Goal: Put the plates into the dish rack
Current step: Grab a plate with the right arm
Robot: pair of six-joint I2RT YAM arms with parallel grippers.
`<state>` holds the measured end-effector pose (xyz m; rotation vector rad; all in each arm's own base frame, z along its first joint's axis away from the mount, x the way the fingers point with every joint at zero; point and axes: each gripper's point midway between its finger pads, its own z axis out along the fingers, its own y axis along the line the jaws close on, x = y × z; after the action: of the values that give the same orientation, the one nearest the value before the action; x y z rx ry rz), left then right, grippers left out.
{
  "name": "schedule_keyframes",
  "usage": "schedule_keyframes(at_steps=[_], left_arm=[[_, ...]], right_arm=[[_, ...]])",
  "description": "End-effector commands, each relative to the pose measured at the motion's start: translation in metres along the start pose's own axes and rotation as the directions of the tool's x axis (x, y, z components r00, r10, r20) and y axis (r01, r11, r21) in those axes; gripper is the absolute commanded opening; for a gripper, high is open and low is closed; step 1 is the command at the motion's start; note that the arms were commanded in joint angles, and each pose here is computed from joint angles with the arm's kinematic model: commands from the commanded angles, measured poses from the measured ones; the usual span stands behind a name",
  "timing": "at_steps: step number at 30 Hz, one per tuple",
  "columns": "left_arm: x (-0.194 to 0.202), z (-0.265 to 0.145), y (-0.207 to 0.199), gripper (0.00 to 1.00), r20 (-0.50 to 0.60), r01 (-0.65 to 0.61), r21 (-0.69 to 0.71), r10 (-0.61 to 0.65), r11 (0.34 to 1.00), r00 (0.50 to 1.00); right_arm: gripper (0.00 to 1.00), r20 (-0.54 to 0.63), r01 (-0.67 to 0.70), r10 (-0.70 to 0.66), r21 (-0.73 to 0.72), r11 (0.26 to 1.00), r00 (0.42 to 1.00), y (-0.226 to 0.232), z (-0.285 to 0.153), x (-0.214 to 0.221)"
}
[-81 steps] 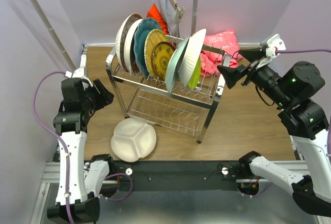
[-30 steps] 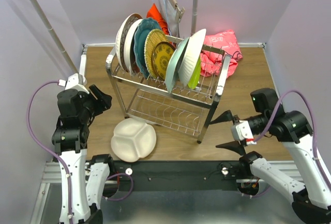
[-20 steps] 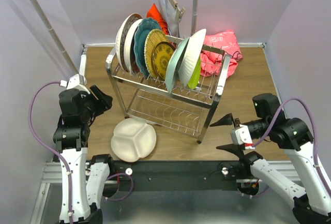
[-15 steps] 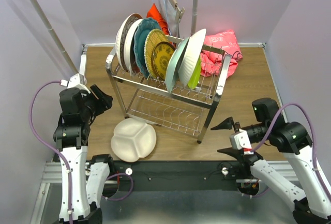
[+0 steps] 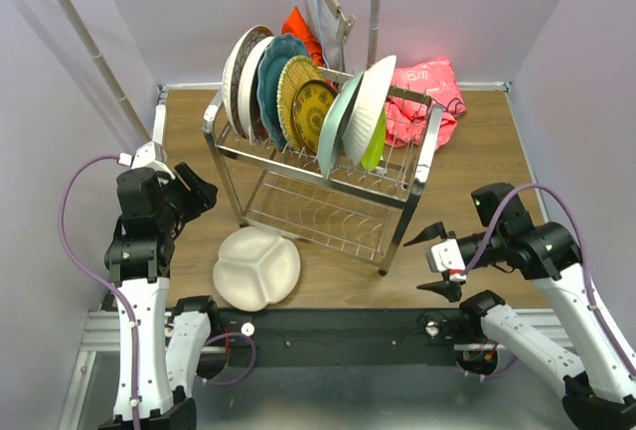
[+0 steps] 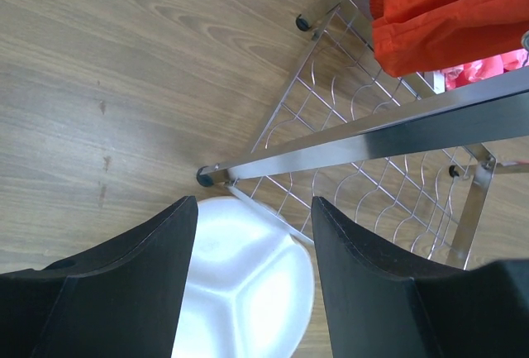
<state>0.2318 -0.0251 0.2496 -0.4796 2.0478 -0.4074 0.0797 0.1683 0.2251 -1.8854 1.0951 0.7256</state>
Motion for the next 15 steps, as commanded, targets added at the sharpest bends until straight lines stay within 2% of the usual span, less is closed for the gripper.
schedule_keyframes(at_steps=[1, 3, 4, 6, 7, 8, 10, 15], left_arm=[[-0.006, 0.003, 0.001, 0.67, 0.016, -0.009, -0.013, 0.009, 1.000, 1.000], [-0.007, 0.002, 0.001, 0.67, 0.018, -0.005, -0.016, 0.005, 1.000, 1.000], [-0.007, 0.001, 0.001, 0.67, 0.020, -0.003, -0.018, 0.004, 1.000, 1.000], [-0.006, 0.002, 0.002, 0.67, 0.017, 0.003, -0.020, -0.002, 1.000, 1.000], [-0.005, 0.002, 0.003, 0.67, 0.015, 0.004, -0.023, -0.004, 1.000, 1.000], [-0.003, 0.002, 0.002, 0.67, 0.009, 0.006, -0.021, -0.005, 1.000, 1.000], [-0.003, 0.003, 0.003, 0.67, 0.004, 0.006, -0.025, -0.006, 1.000, 1.000], [-0.010, 0.003, 0.002, 0.67, 0.000, -0.009, -0.036, 0.009, 0.999, 1.000]], right_arm=[[0.91, 0.032, -0.075, 0.072, 0.092, 0.993, 0.997, -0.016, -0.010, -0.019], [0.90, 0.075, -0.063, 0.054, 0.121, 0.991, 0.996, -0.025, -0.018, -0.041], [0.90, 0.128, -0.121, 0.106, 0.112, 0.986, 0.986, -0.024, -0.020, -0.054], [0.90, 0.205, -0.090, 0.053, 0.174, 0.981, 0.977, -0.041, -0.033, -0.087], [0.90, 0.258, -0.124, 0.080, 0.157, 0.980, 0.963, -0.040, -0.037, -0.102], [0.90, 0.291, -0.103, 0.047, 0.178, 0.979, 0.955, -0.047, -0.043, -0.117], [0.90, 0.356, -0.167, 0.102, 0.155, 0.974, 0.929, -0.053, -0.051, -0.140], [0.90, 0.443, -0.174, 0.078, 0.181, 0.968, 0.893, -0.084, -0.070, -0.182]])
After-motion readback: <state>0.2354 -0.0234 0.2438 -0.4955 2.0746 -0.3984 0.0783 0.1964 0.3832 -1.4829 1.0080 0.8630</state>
